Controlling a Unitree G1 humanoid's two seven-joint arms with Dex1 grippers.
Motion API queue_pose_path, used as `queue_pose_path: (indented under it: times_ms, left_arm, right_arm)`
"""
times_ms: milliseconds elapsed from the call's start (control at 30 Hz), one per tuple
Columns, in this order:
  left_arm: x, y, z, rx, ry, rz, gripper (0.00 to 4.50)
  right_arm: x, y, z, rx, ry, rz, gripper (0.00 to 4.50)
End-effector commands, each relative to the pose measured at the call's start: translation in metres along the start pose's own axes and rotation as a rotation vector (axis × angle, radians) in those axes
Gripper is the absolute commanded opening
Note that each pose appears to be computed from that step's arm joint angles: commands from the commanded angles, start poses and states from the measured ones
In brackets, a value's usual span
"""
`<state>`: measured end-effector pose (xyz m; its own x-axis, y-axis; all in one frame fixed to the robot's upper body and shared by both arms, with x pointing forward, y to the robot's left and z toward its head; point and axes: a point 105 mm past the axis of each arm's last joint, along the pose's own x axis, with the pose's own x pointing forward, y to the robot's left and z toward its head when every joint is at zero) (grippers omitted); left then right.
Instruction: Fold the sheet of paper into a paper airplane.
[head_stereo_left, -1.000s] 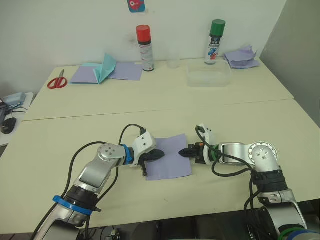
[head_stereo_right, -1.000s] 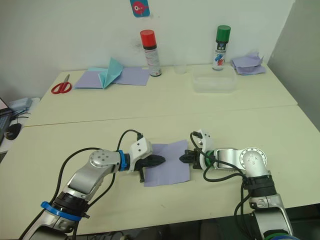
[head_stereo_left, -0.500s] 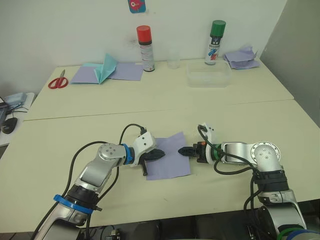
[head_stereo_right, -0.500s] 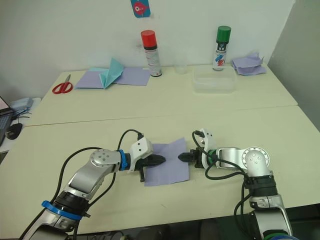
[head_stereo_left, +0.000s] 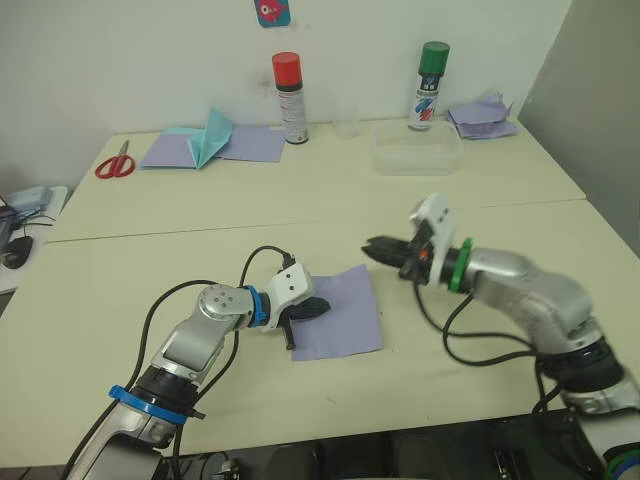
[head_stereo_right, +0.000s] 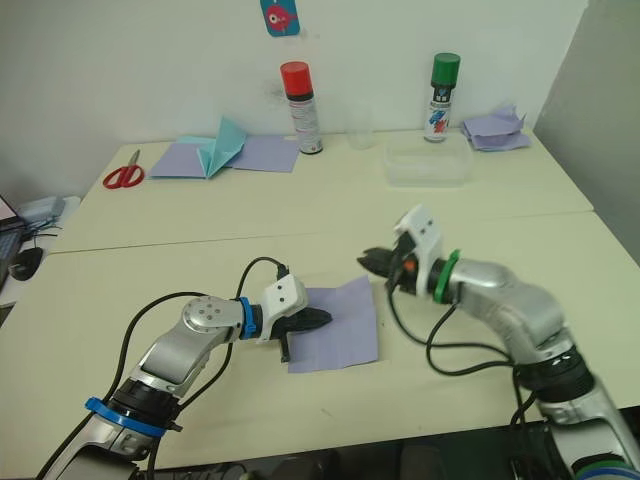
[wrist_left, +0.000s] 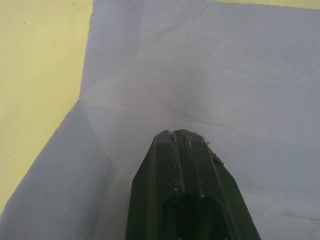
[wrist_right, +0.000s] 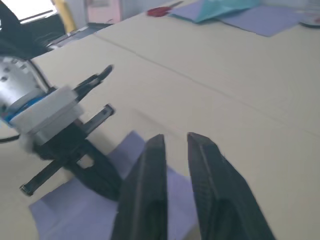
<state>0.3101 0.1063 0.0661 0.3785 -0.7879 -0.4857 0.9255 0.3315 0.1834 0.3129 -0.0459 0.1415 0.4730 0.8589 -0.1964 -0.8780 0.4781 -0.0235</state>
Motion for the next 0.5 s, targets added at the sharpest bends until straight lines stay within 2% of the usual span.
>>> queue_pose_path:
  times_ms: [33,167,267,400,500]
  left_arm:
    - [-0.002,-0.001,-0.027,-0.034,0.104,0.002,0.0]
    - [-0.003,0.0,-0.028,-0.031,0.109,-0.004,0.0]
    - [-0.003,-0.002,-0.028,-0.025,0.11,-0.02,0.0]
    - [-0.002,-0.002,-0.028,-0.022,0.111,-0.024,0.0]
    - [-0.002,-0.002,-0.028,-0.019,0.112,-0.026,0.0]
  right_arm:
    - [0.016,0.006,-0.019,-0.085,0.062,0.014,0.03]
    - [0.023,0.0,-0.048,-0.063,0.182,-0.035,0.03]
    - [0.021,-0.001,-0.061,-0.009,0.22,-0.046,0.03]
    - [-0.003,-0.011,-0.086,-0.027,0.325,-0.071,0.03]
    - [-0.019,-0.016,-0.093,-0.027,0.36,-0.075,0.03]
